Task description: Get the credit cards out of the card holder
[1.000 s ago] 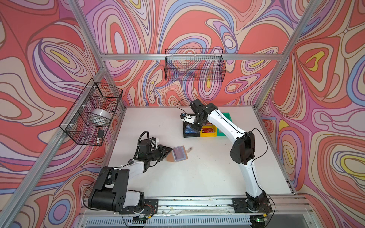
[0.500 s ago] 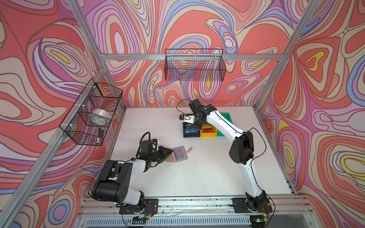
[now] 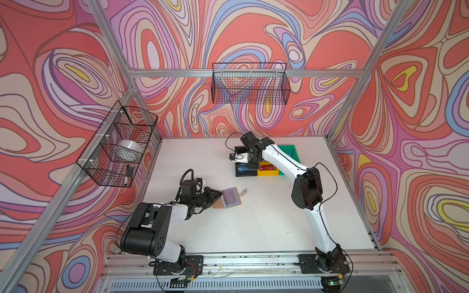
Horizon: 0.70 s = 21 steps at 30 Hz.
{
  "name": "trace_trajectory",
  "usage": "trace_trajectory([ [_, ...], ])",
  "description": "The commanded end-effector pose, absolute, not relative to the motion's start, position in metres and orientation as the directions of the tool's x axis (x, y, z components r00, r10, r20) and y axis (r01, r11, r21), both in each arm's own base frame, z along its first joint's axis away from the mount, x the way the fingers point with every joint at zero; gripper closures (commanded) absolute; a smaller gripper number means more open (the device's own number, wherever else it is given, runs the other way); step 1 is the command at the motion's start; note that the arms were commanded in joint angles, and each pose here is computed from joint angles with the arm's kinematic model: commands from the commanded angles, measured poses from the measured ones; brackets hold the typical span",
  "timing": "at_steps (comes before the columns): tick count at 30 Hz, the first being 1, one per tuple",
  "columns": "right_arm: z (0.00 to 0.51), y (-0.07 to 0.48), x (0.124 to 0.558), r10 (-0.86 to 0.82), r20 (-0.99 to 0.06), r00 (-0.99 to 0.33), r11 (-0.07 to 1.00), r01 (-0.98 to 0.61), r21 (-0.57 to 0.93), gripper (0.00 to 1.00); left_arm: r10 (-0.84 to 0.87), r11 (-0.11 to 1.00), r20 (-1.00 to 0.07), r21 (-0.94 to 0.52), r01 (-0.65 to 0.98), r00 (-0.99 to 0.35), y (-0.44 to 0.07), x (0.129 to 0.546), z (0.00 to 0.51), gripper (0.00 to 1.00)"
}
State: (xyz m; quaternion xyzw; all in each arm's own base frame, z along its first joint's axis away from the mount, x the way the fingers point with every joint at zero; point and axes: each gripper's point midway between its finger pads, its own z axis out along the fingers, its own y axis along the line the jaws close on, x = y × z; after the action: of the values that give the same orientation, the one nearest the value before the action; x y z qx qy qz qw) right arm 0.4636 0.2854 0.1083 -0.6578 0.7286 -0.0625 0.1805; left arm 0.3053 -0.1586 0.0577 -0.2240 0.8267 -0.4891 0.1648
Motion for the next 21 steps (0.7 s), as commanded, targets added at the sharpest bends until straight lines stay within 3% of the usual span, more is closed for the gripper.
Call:
trace_trajectory([
  [1,0.088,0.284,0.461,-0.987,-0.150,-0.058,0.101,-0.948,-0.301,1.00,-0.528,0.413,-0.071,-0.892,-0.183,-0.846,-0.162,0.313,0.063,0.81],
  [21,0.060,0.293,0.449,-0.989,-0.142,-0.037,0.070,-0.969,-0.238,1.00,-0.524,0.401,-0.057,-0.897,-0.187,-0.850,-0.164,0.316,0.055,0.81],
])
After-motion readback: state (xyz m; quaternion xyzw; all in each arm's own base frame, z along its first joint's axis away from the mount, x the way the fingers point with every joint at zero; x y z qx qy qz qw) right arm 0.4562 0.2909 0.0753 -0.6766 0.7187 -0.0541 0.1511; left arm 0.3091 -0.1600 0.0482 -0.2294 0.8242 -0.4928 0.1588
